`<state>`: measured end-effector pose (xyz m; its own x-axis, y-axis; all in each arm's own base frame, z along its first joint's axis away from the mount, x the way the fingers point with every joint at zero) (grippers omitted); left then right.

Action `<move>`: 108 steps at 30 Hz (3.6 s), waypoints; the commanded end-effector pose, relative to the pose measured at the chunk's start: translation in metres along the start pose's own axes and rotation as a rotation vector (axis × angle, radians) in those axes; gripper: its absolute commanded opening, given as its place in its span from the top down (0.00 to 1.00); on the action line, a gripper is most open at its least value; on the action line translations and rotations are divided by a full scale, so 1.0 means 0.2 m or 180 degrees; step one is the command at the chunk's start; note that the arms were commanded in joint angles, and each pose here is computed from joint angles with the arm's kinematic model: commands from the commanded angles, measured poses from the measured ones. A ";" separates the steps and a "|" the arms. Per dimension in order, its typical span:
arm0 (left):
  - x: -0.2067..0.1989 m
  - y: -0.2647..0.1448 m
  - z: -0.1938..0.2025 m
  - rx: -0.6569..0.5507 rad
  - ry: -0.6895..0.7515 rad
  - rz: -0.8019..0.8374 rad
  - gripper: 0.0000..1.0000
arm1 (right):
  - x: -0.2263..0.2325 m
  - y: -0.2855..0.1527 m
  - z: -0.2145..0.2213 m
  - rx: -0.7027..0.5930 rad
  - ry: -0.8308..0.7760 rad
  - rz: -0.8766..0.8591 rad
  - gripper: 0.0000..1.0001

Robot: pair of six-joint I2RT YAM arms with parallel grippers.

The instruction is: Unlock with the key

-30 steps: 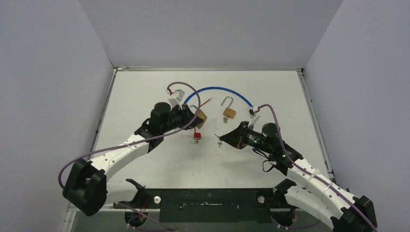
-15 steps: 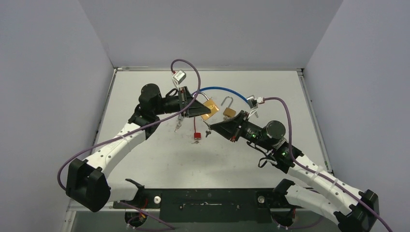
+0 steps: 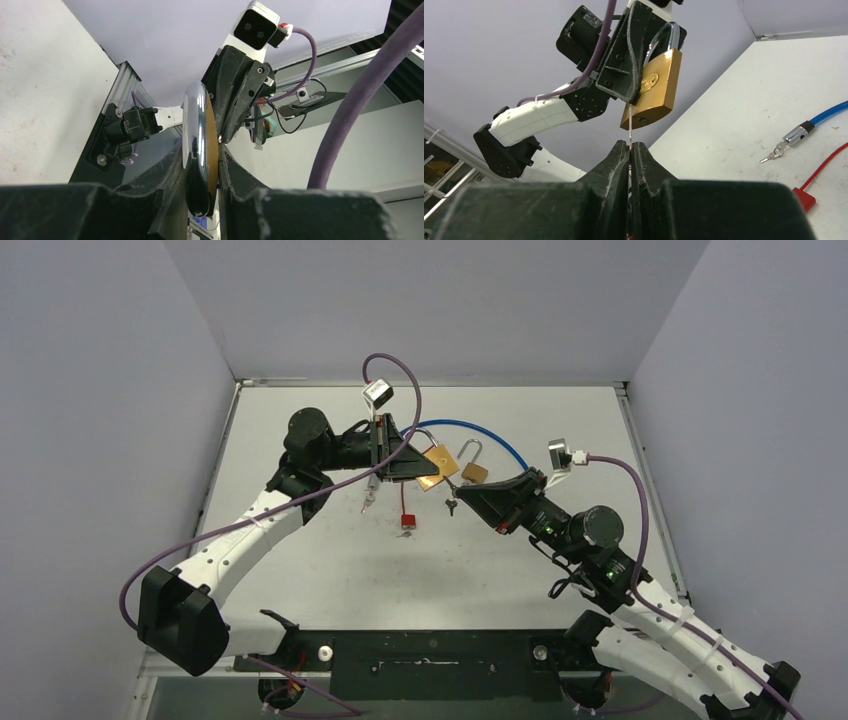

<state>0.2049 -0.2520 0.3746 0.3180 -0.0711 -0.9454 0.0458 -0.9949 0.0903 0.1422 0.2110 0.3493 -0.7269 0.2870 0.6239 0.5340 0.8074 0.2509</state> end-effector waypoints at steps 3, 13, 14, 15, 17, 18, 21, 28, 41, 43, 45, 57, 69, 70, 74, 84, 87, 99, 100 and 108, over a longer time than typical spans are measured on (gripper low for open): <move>-0.21 0.00 -0.02 -0.0045 0.0456 0.0376 1.00 | -0.01 0.04 -0.01 -0.0003 -0.0056 -0.0003 1.00; -0.21 0.01 -0.05 -0.0159 0.0458 0.0376 1.00 | -0.02 0.00 0.02 0.0004 -0.0032 0.0000 1.00; -0.22 0.01 -0.05 -0.0164 0.0470 0.0383 1.00 | -0.02 -0.01 0.02 0.0004 -0.0027 0.0016 1.00; -0.22 0.01 -0.06 -0.0167 0.0472 0.0385 1.00 | -0.02 -0.02 0.02 0.0003 -0.0024 0.0030 1.00; -0.23 0.01 -0.05 -0.0170 0.0475 0.0389 1.00 | -0.02 -0.03 0.02 -0.0015 -0.0022 0.0032 1.00; -0.23 0.01 -0.05 -0.0169 0.0476 0.0385 1.00 | -0.02 -0.04 0.02 -0.0019 -0.0019 0.0043 1.00; -0.22 0.01 -0.05 -0.0169 0.0469 0.0385 1.00 | -0.02 -0.03 0.02 -0.0009 0.0019 0.0036 1.00; -0.24 0.00 -0.03 -0.0143 0.0492 0.0428 1.00 | -0.02 0.01 0.01 -0.0051 0.0076 0.0026 1.00; -0.26 0.01 -0.02 -0.0140 0.0615 0.0392 1.00 | 0.02 -0.02 -0.03 -0.0134 0.0057 -0.0058 1.00; -0.26 0.01 -0.02 -0.0154 0.0612 0.0388 1.00 | 0.03 -0.04 -0.01 -0.0053 0.0013 -0.0117 1.00; -0.26 0.01 -0.02 -0.0155 0.0614 0.0388 1.00 | 0.03 -0.06 0.01 0.0009 -0.0019 -0.0148 1.00; -0.26 0.00 0.00 -0.0133 0.0614 0.0397 1.00 | 0.02 -0.02 -0.01 -0.0056 0.0083 -0.0083 1.00; -0.26 -0.01 0.01 -0.0168 0.0651 0.0354 1.00 | 0.04 -0.02 -0.03 -0.0153 0.0034 -0.0160 1.00; -0.26 -0.01 0.01 -0.0170 0.0656 0.0354 1.00 | 0.04 -0.03 -0.02 -0.0138 0.0018 -0.0157 1.00; -0.26 0.00 0.00 -0.0170 0.0659 0.0345 1.00 | 0.05 -0.05 -0.02 -0.0115 0.0002 -0.0181 1.00; -0.25 0.00 0.00 -0.0150 0.0649 0.0347 1.00 | 0.02 0.00 -0.03 -0.0120 0.0056 -0.0080 1.00; -0.26 0.00 0.00 -0.0143 0.0656 0.0359 1.00 | 0.02 0.01 -0.03 -0.0127 0.0051 -0.0052 1.00; -0.24 0.00 0.01 -0.0140 0.0643 0.0345 1.00 | 0.03 -0.03 -0.09 -0.0263 0.0041 -0.0106 1.00; -0.24 0.00 0.01 -0.0142 0.0646 0.0345 1.00 | 0.03 -0.03 -0.09 -0.0269 0.0050 -0.0112 1.00; -0.24 0.00 0.01 -0.0145 0.0635 0.0333 1.00 | 0.03 0.00 -0.09 -0.0209 0.0086 -0.0141 1.00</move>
<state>0.2037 -0.2555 0.3809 0.3603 -0.0696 -0.9303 0.0753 -0.9918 0.1033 0.1464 0.2048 0.3393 -0.6926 0.2822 0.6638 0.5533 0.7983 0.2380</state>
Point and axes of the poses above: each gripper's point midway between its finger pads, its own y axis out along the fingers, its own x axis along the line the jaws close on, z = x × y, the point moved 6 cm from there along -y, back along the fingers, and after that the axes turned 2 degrees about -y, right-handed, at the moved point
